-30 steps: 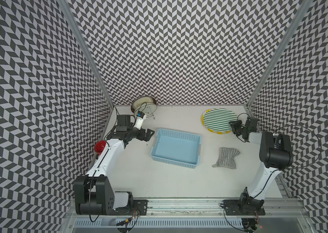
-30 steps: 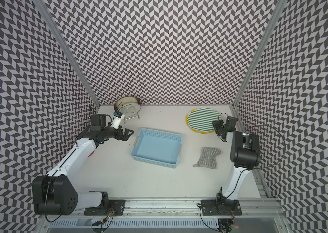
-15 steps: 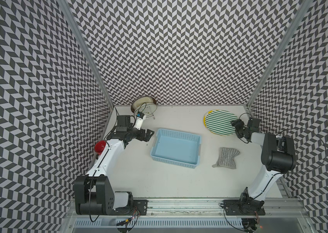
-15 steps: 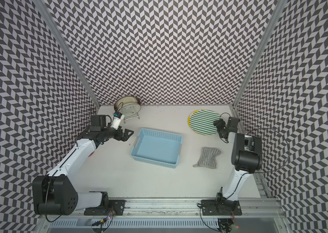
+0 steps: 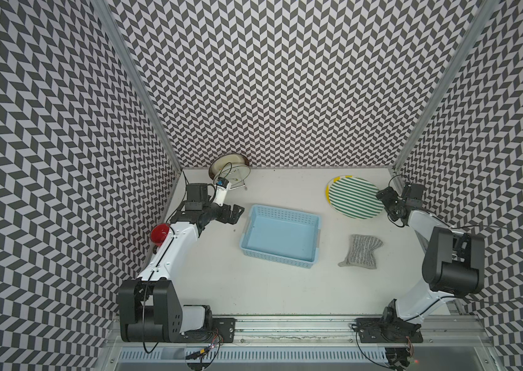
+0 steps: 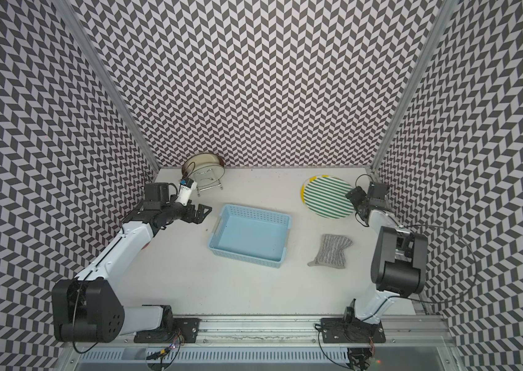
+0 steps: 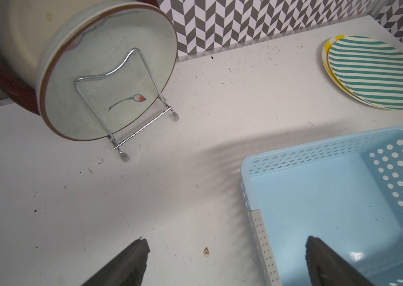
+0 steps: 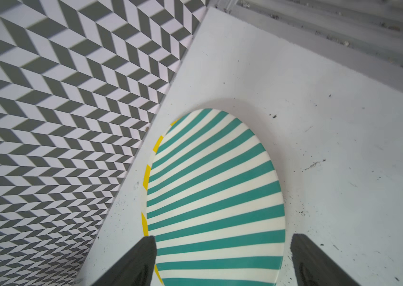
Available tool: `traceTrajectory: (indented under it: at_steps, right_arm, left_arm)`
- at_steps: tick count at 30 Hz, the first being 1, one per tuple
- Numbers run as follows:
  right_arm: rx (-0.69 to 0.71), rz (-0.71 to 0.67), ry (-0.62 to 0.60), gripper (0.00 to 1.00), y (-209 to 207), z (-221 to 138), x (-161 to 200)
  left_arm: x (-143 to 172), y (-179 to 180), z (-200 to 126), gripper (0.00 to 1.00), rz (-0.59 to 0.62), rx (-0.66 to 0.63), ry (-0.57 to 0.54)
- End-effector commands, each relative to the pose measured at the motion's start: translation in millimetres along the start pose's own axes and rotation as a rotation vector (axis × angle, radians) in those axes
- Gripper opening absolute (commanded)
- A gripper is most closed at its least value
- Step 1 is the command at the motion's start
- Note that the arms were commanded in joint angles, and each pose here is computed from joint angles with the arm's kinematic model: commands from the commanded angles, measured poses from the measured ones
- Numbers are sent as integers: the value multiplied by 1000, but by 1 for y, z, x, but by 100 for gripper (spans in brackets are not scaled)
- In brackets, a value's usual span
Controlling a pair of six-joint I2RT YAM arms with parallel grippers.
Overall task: Wipe the wet plate dry
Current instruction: Place the plate on the plate, then reset both arms
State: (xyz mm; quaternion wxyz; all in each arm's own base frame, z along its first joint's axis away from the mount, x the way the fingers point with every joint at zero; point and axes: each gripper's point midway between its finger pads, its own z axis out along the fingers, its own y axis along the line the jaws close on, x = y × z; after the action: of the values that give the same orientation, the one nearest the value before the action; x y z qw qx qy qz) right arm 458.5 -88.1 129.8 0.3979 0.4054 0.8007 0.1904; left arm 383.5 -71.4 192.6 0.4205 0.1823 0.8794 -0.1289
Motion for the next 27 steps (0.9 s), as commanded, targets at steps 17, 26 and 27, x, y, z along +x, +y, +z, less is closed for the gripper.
traceTrajectory:
  at_steps: [17,26,27]
  right_arm:
    - [-302,-508,-519,100,115,-160,46]
    - [-292,-578,-605,100,87,-159,57]
    - [-275,-608,-611,100,83,-156,59]
  left_arm:
    - [37,57,-5,100,-21,-345,-551]
    - [52,65,-20,100,-81,-429,-724]
    - [50,68,-17,100,-86,-431,-709]
